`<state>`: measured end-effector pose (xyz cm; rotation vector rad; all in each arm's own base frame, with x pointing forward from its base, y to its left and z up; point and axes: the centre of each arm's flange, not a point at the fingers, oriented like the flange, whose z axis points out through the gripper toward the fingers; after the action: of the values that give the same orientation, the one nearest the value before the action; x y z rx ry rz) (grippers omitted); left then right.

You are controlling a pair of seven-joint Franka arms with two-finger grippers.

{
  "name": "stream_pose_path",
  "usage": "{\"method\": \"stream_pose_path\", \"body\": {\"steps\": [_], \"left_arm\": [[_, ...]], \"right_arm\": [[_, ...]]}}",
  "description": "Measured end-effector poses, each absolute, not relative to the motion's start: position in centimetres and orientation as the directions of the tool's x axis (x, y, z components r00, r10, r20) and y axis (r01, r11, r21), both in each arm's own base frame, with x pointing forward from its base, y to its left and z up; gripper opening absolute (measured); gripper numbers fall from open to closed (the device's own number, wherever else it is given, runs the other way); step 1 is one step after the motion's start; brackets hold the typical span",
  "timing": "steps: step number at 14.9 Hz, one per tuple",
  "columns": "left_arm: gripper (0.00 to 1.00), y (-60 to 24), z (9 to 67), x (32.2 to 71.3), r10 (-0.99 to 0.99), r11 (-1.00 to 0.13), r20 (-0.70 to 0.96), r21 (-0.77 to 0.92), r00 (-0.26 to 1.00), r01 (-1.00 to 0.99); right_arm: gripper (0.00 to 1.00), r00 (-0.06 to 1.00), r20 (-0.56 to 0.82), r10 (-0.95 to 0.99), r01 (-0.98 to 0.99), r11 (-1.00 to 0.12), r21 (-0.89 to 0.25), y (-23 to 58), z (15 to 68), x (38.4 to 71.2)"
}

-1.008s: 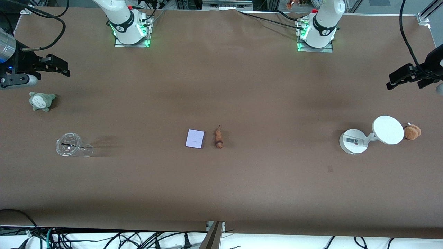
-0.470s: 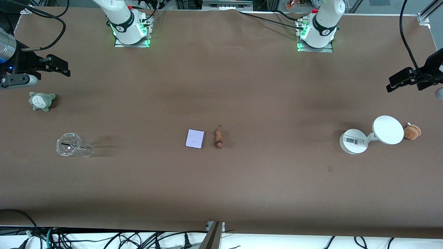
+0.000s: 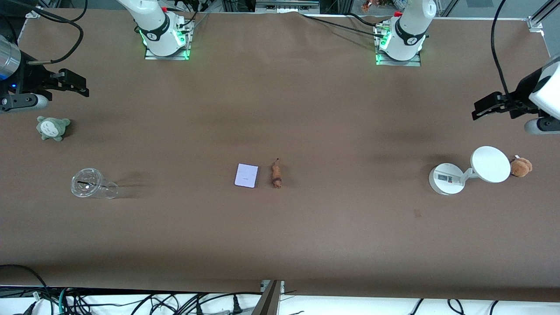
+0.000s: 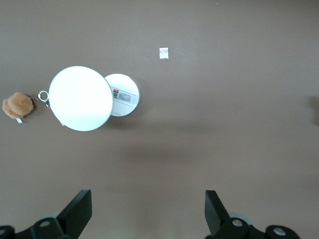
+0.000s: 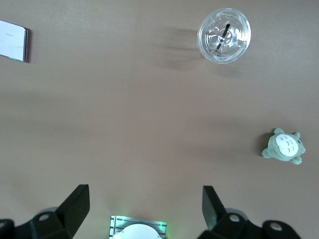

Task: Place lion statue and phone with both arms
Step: 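Reach the left gripper down to the brown lion statue and grasp it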

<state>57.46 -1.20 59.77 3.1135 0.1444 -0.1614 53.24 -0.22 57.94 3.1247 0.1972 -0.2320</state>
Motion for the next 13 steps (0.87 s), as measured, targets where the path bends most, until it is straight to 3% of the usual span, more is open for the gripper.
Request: {"method": "stream_pose_path", "body": {"steps": [6,13], "left_arm": [[1.0,-11.1,53.4,60.4,0.183,-0.979,-0.153,0.061,0.971,0.194],[1.0,-29.1,39.4,62.4,0.328,-0.935,-0.123,0.1,0.937,0.341]], "right_arm": [[1.0,0.981,-0.148,0.125,0.125,-0.992,-0.007,-0.2,57.9,53.2],[1.0,0.981,-0.149,0.124,0.125,-0.992,-0.007,-0.3,57.9,53.2]]}}
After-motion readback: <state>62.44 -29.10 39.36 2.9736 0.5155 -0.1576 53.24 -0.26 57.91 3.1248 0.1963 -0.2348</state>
